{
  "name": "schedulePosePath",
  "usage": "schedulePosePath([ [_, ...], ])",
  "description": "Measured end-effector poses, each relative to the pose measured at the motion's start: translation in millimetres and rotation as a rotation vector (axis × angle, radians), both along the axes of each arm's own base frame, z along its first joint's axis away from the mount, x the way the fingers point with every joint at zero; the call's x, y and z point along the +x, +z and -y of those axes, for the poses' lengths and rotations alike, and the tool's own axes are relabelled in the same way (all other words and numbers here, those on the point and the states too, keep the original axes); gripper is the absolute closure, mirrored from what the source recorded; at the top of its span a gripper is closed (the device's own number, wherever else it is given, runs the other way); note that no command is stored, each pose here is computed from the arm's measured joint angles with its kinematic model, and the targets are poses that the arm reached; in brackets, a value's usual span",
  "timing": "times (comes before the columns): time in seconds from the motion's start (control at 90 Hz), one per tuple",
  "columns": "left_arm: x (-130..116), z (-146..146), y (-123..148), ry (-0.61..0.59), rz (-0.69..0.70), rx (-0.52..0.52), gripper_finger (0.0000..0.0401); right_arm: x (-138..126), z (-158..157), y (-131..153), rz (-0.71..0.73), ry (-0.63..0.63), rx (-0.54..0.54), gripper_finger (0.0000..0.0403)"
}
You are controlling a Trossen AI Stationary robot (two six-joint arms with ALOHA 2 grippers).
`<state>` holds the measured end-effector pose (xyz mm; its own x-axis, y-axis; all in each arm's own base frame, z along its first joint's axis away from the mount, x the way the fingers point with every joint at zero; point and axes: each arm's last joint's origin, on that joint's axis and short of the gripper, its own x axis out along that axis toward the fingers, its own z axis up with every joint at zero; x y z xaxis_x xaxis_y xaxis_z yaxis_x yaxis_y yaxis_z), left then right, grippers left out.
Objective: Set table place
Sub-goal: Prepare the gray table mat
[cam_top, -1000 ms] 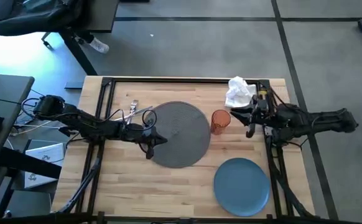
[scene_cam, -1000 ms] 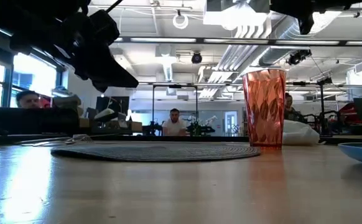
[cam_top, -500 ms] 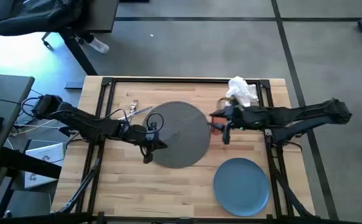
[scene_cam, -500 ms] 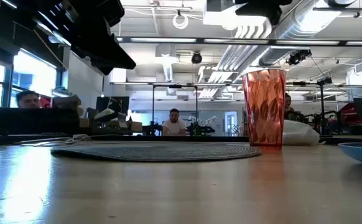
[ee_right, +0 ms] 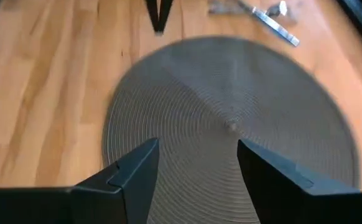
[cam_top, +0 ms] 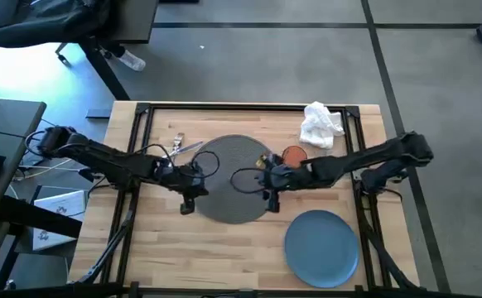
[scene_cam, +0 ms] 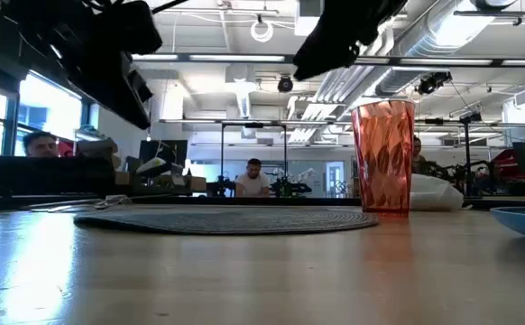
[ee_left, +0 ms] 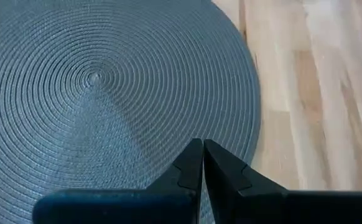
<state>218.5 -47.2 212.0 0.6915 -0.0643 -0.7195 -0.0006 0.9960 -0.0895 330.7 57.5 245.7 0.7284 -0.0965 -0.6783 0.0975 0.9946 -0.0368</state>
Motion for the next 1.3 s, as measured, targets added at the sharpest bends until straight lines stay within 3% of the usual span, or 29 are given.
schedulePosePath([
  [0.156, -10.4, 11.0, 10.7, -0.049, 0.051, 0.025, 0.04, 12.7, -2.3, -27.2, -0.058, -0.059, 0.047, 0.0199],
  [0.467, -32.0, 32.1, -7.1, 0.06, -0.023, -0.016, 0.0401, 31.2, -10.3, -72.4, -0.119, -0.081, 0.056, 0.0199],
  [0.767, -40.2, 47.1, -6.8, 0.124, 0.044, 0.057, 0.0401, 40.0, -11.7, -114.2, -0.19, -0.158, 0.087, 0.0199],
  [1.3, -25.6, 55.4, -24.7, 0.144, 0.026, 0.104, 0.0401, 23.6, -48.5, -121.5, -0.304, -0.057, 0.113, 0.0199],
])
